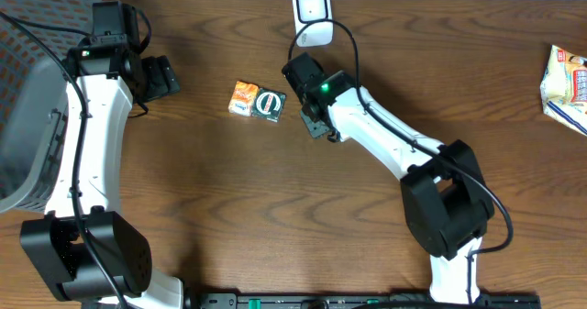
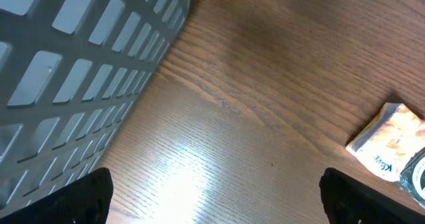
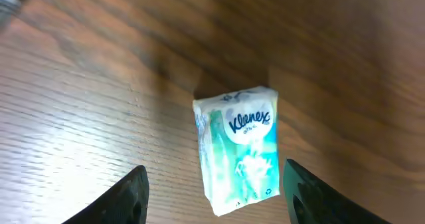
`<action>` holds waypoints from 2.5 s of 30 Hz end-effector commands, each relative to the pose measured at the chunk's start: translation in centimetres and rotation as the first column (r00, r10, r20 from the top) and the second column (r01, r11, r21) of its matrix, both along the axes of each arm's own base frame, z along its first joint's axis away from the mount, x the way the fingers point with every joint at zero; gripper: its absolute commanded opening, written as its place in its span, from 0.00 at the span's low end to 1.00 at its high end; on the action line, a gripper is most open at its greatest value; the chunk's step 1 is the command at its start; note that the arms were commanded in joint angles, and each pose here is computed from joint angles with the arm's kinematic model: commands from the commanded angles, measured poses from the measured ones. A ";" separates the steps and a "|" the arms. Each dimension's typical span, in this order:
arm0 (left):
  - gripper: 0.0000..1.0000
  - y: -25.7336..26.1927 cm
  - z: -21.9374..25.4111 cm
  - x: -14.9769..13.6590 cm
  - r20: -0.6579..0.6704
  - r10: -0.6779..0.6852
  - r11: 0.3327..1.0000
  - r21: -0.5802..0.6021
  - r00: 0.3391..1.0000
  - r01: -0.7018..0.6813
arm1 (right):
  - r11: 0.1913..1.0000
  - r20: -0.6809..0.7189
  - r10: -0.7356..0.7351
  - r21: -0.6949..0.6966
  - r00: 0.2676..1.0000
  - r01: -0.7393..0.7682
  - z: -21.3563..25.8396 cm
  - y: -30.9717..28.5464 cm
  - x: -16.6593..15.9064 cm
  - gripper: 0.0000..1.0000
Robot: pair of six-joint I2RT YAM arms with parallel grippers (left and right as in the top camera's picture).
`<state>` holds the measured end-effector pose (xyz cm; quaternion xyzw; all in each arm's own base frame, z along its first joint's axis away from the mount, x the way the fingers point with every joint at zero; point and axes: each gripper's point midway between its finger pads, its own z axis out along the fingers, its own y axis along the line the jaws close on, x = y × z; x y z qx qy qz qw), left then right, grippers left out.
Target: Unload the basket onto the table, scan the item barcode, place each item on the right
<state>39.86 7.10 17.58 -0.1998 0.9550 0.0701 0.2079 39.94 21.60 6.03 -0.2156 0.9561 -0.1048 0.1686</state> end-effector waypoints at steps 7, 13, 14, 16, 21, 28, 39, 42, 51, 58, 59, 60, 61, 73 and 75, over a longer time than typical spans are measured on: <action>0.97 0.0 -0.6 -0.1 -0.018 -0.007 1.000 -0.001 1.000 0.007 | 1.000 0.025 -0.002 0.010 1.000 0.002 1.0 0.4 0.2 0.57; 0.98 0.0 -0.6 -0.1 -0.018 -0.007 1.000 -0.001 1.000 0.007 | 1.000 0.027 0.001 0.012 1.000 -0.001 1.0 0.5 0.2 0.73; 0.98 0.0 -0.6 -0.1 -0.018 -0.007 1.000 -0.001 1.000 0.007 | 1.000 0.026 0.001 0.011 1.000 -0.001 1.0 0.5 0.1 0.75; 0.98 0.0 -0.6 -0.1 -0.018 -0.007 1.000 -0.001 1.000 0.007 | 1.000 0.024 0.001 0.009 1.000 -0.001 1.0 0.5 0.1 0.77; 0.98 0.0 -0.6 -0.1 -0.018 -0.007 1.000 -0.001 1.000 0.007 | 1.000 0.022 0.002 0.008 1.000 -0.002 1.0 0.5 0.0 0.69; 0.98 0.0 -0.6 -0.1 -0.018 -0.007 1.000 -0.001 1.000 0.007 | 1.000 0.012 0.022 -0.005 1.000 -0.022 0.9 0.4 -0.2 0.62; 0.97 0.0 -0.6 -0.1 -0.018 -0.007 1.000 -0.001 1.000 0.007 | 1.000 -0.002 0.023 -0.015 1.000 -0.023 0.8 0.2 -0.5 0.70; 0.98 0.0 -0.6 -0.1 -0.018 -0.007 1.000 -0.001 1.000 0.007 | 0.999 -0.008 0.030 -0.021 1.000 -0.030 0.7 0.1 -0.7 0.63; 0.98 0.0 -0.6 -0.1 -0.018 -0.007 1.000 -0.001 1.000 0.007 | 0.997 -0.019 0.059 -0.039 0.998 -0.059 0.5 0.0 -0.8 0.50; 0.98 0.0 -0.6 -0.1 -0.018 -0.007 1.000 -0.001 1.000 0.007 | 0.995 -0.027 0.087 -0.053 0.996 -0.089 -1.1 -0.3 -1.2 0.51; 0.97 0.0 -0.6 -0.1 -0.018 -0.007 1.000 -0.001 1.000 0.007 | 0.994 -0.027 0.089 -0.054 0.996 -0.091 -1.4 -0.4 -1.2 0.50; 0.98 0.0 -0.6 -0.1 -0.018 -0.007 1.000 -0.001 1.000 0.007 | 0.994 -0.027 0.098 -0.056 0.995 -0.099 -2.0 -0.5 -1.3 0.50; 0.98 0.0 -0.6 -0.1 -0.018 -0.007 1.000 -0.001 1.000 0.007 | 0.993 -0.027 0.105 -0.059 0.994 -0.107 -2.5 -0.6 -1.4 0.51; 0.97 0.0 -0.6 -0.1 -0.018 -0.007 1.000 -0.001 1.000 0.007 | 0.994 -0.023 0.082 -0.073 0.996 -0.083 -5.1 -3.0 -1.2 0.49; 0.98 0.0 -0.6 -0.1 -0.018 -0.007 1.000 -0.001 1.000 0.007 | 0.996 -0.032 0.072 -0.049 0.997 -0.073 -5.2 -3.2 -1.1 0.46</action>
